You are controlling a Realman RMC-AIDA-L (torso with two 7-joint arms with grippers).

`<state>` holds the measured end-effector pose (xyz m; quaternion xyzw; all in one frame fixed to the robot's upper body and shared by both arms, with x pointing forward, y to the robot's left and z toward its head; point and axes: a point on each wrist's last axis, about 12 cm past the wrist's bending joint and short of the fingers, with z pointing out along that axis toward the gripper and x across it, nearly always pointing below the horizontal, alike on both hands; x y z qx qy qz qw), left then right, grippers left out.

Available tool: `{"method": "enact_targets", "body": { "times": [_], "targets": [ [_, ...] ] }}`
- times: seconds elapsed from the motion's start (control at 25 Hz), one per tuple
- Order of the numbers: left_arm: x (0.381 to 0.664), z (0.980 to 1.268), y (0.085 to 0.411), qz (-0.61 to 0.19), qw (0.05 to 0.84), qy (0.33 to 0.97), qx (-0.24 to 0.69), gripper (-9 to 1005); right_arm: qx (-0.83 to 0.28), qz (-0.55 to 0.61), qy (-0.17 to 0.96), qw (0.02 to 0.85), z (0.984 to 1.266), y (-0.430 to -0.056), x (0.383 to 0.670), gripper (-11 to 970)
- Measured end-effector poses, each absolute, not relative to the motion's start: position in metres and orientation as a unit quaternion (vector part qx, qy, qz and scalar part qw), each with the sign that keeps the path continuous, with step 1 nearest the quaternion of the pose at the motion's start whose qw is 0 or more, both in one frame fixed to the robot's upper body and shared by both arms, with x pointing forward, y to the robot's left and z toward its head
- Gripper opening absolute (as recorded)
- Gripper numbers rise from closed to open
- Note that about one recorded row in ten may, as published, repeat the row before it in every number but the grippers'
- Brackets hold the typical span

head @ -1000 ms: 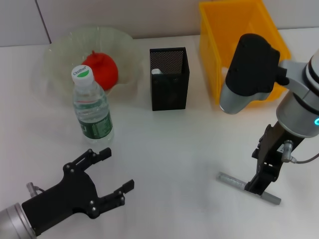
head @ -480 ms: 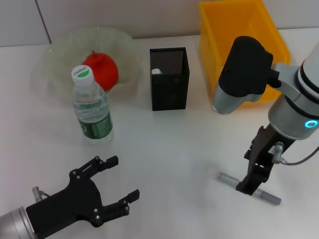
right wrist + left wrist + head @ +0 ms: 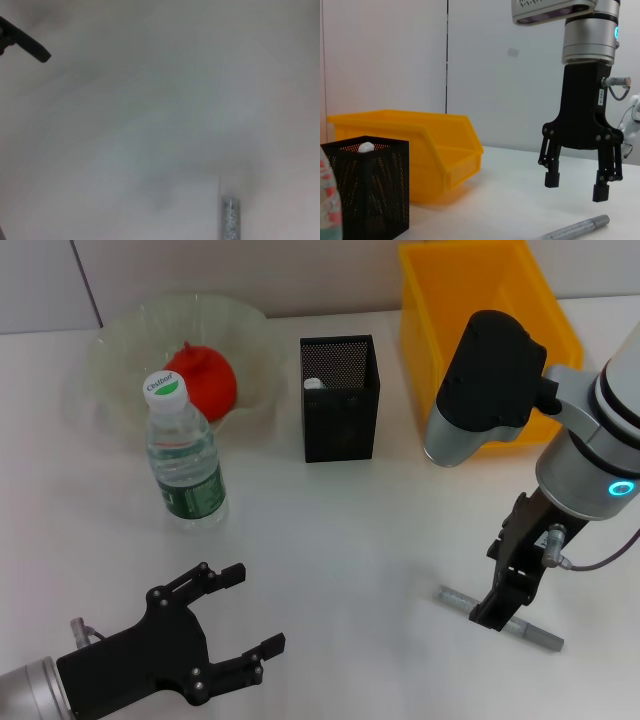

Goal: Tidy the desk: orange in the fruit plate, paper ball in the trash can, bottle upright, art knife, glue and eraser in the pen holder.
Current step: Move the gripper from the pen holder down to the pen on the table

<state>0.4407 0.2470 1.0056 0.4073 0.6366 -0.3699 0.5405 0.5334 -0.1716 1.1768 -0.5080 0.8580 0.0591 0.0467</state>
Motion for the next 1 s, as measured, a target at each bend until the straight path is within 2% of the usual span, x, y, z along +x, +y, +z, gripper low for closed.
{"method": "enact_targets", "body": {
  "times": [0.4, 0.56, 1.0],
  "targets": [
    [0.441, 1.006, 0.247, -0.371, 0.54, 0.637, 0.407, 861, -0.498, 0.059, 0.863, 0.054, 1.176, -0.17, 0.536, 791],
    [0.441, 1.006, 0.247, -0.37, 0.54, 0.637, 0.407, 861, -0.492, 0.059, 0.867, 0.047, 1.172, -0.169, 0.538, 631],
    [0.442, 1.006, 0.245, -0.371, 0.539, 0.636, 0.408, 861, -0.509, 0.051, 0.859, 0.039, 1.158, -0.162, 0.535, 508]
  ]
}}
